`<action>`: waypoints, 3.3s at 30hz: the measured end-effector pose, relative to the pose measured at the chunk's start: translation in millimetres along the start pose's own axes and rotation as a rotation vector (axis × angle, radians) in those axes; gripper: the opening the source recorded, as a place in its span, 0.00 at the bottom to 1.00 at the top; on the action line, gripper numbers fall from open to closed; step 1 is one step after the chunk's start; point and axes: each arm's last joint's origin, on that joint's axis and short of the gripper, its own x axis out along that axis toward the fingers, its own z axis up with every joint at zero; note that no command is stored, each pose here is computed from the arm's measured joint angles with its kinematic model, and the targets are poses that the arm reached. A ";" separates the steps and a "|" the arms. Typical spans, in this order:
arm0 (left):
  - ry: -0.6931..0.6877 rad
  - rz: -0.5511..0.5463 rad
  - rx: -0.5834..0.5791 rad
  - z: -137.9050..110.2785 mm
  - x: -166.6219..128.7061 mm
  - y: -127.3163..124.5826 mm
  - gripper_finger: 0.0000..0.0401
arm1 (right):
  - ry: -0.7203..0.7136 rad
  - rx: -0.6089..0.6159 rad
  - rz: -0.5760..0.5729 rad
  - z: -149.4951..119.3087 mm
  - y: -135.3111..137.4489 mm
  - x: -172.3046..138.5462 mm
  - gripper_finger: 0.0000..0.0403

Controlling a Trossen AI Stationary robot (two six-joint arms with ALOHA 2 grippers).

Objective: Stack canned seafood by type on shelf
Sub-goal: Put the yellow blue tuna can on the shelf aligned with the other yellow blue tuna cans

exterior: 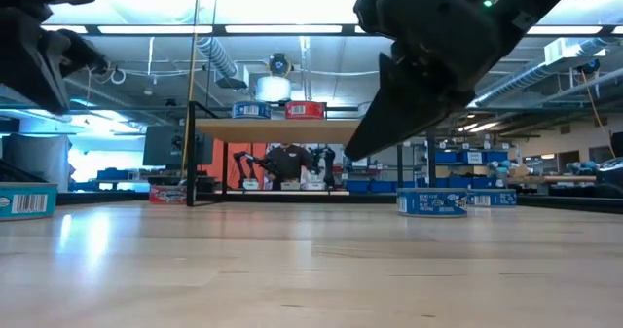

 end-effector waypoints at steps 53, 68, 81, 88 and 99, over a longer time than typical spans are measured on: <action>-0.057 -0.055 -0.097 -15.7 76.5 -11.1 0.01 | -0.038 -0.132 -0.061 17.4 11.1 -50.0 0.02; -0.239 -0.062 -0.027 20.3 119.9 3.7 0.01 | -0.036 -0.131 -0.059 17.2 11.2 -49.8 0.02; -0.404 -0.250 0.045 63.7 144.6 -1.5 0.01 | -0.042 -0.125 -0.054 17.8 11.7 -49.8 0.02; -0.424 -0.153 0.161 80.1 113.8 4.0 0.01 | -0.072 -0.080 0.152 20.7 28.2 -37.5 0.04; -0.487 -0.009 0.093 17.8 116.2 50.6 0.01 | -0.102 -0.232 0.250 21.2 27.6 20.0 0.02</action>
